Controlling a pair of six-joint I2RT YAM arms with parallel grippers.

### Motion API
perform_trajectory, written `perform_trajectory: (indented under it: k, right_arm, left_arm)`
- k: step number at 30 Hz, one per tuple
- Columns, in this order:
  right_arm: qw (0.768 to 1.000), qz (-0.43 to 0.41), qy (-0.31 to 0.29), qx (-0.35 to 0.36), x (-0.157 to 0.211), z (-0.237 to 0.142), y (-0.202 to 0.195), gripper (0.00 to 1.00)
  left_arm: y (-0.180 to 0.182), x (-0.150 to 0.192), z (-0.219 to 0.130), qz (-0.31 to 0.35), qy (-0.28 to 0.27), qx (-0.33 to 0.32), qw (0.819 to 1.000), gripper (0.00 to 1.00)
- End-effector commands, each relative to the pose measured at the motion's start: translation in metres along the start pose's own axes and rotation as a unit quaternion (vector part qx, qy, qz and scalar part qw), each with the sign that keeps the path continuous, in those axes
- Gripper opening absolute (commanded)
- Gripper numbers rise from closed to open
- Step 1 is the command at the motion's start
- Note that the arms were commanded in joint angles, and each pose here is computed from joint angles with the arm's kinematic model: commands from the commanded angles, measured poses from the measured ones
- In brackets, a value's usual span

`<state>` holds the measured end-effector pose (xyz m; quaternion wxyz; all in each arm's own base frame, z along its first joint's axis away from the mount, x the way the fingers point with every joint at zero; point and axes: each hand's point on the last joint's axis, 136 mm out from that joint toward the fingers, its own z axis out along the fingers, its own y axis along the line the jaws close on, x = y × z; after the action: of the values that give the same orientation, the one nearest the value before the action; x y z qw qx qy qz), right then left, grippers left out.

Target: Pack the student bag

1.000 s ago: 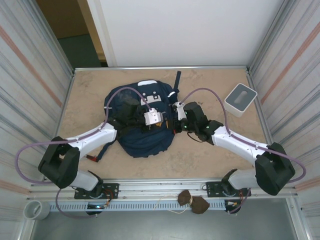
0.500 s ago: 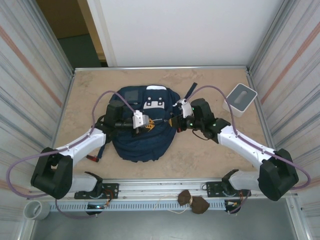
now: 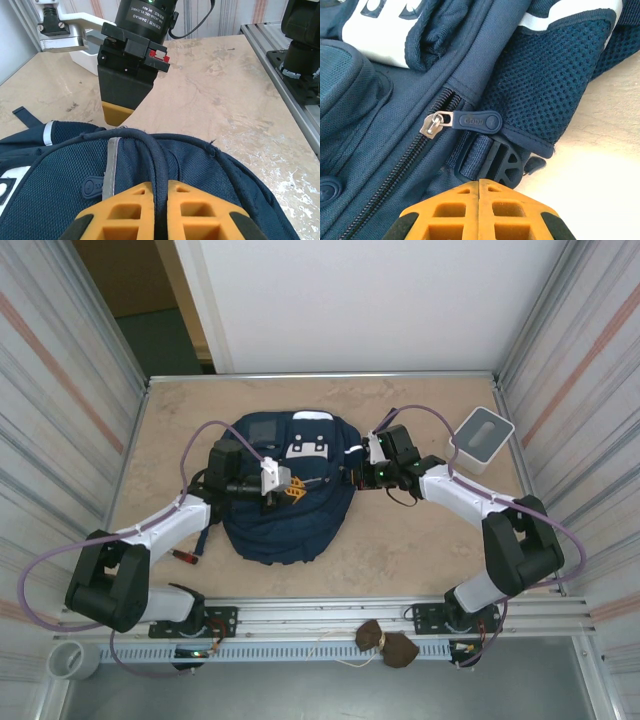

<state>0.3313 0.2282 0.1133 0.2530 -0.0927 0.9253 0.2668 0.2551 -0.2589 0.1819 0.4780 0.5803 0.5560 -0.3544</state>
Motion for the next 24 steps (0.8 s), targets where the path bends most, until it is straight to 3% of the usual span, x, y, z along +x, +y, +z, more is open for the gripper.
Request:
perform_trajectory:
  k: [1,6,12,24]
  right_arm:
    - [0.989,-0.087,-0.018,-0.114,-0.003,-0.035,0.045,0.19]
    - [0.968,-0.177,0.003,-0.175,0.006,-0.055,0.069,0.40]
    - [0.953,-0.241,0.001,-0.185,0.006,-0.050,0.079,0.54]
    - [0.930,-0.326,0.009,-0.168,0.001,-0.021,0.089,0.54]
  left_arm:
    - [0.005,-0.030,-0.003,0.039,-0.040,0.009,0.998,0.04]
    - [0.003,-0.027,-0.004,0.039,-0.032,0.011,0.999,0.04]
    - [0.003,-0.030,-0.005,0.041,-0.032,0.011,0.999,0.05]
    - [0.004,-0.032,-0.005,0.037,-0.031,0.010,0.999,0.07]
